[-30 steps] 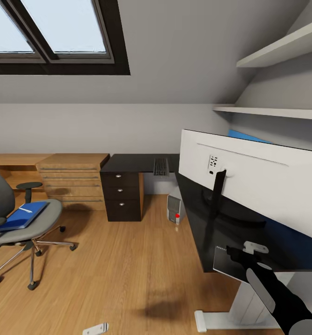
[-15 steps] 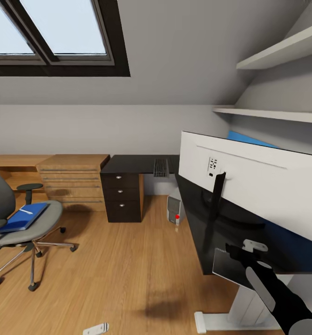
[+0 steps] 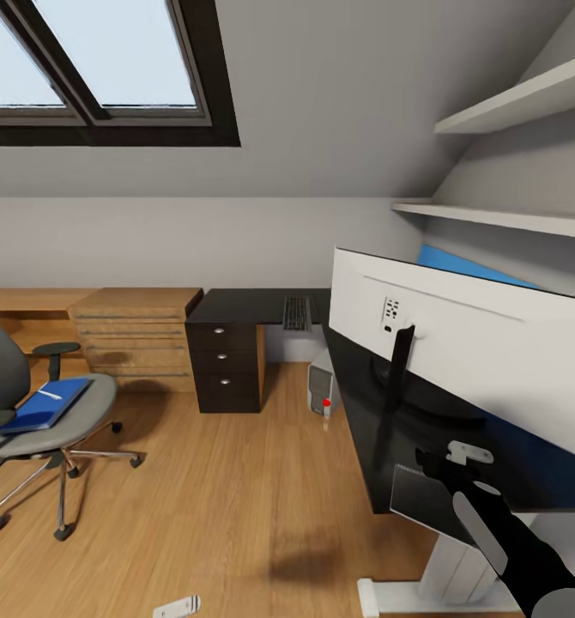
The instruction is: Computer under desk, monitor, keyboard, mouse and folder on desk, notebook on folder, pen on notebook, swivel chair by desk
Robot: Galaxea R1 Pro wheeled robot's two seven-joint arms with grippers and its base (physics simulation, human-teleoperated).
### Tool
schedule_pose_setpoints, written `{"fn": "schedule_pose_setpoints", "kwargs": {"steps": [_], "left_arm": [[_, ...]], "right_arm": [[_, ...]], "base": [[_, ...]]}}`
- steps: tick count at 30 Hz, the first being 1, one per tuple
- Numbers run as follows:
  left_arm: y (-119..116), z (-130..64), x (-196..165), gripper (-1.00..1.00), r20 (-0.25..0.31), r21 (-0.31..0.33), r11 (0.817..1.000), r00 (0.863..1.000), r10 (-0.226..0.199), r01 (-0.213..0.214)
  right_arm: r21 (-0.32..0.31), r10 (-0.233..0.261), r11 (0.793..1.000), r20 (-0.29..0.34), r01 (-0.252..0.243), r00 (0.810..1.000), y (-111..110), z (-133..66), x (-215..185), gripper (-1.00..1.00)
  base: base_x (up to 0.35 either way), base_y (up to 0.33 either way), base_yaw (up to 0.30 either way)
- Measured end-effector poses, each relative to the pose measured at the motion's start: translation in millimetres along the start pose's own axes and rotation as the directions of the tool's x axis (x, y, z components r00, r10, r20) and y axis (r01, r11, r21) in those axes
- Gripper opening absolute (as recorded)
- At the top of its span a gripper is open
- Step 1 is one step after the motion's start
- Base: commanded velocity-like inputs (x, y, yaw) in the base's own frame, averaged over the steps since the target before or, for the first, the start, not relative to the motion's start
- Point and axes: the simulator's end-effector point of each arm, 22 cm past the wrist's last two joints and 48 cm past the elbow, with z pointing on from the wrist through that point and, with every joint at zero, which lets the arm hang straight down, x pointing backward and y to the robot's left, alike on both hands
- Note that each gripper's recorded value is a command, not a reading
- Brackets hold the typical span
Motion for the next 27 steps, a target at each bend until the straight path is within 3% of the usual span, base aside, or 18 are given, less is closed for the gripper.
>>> {"fn": "schedule_pose_setpoints", "kwargs": {"steps": [10,16,19,27], "left_arm": [[-0.8,-12.9,-9.6,1.00,0.000,0.000,1.000,1.000,0.000,0.000],[-24.2,-16.1,4.0,1.00,-0.032,0.022,1.000,0.999,-0.021,0.022],[-24.8,-17.3,12.2,1.00,-0.049,0.021,1.000,0.999,-0.018,0.020],[-19.6,-20.1,31.6,1.00,-0.088,0.015,1.000,0.996,-0.008,0.009]], "right_arm": [[-0.001,0.000,1.000,0.000,0.000,1.000,1.7,-8.1,-13.7,1.00],[0.030,-0.068,0.997,-0.064,0.070,0.996,-2.7,-7.1,12.0,1.00],[0.031,-0.089,0.995,-0.072,0.092,0.993,-3.4,-7.0,14.7,1.00],[0.033,-0.079,0.996,-0.093,0.082,0.993,-0.8,-5.4,31.0,1.00]], "base": [[0.000,0.000,0.000],[0.000,0.000,0.000],[0.000,0.000,0.000],[0.000,0.000,0.000]]}}
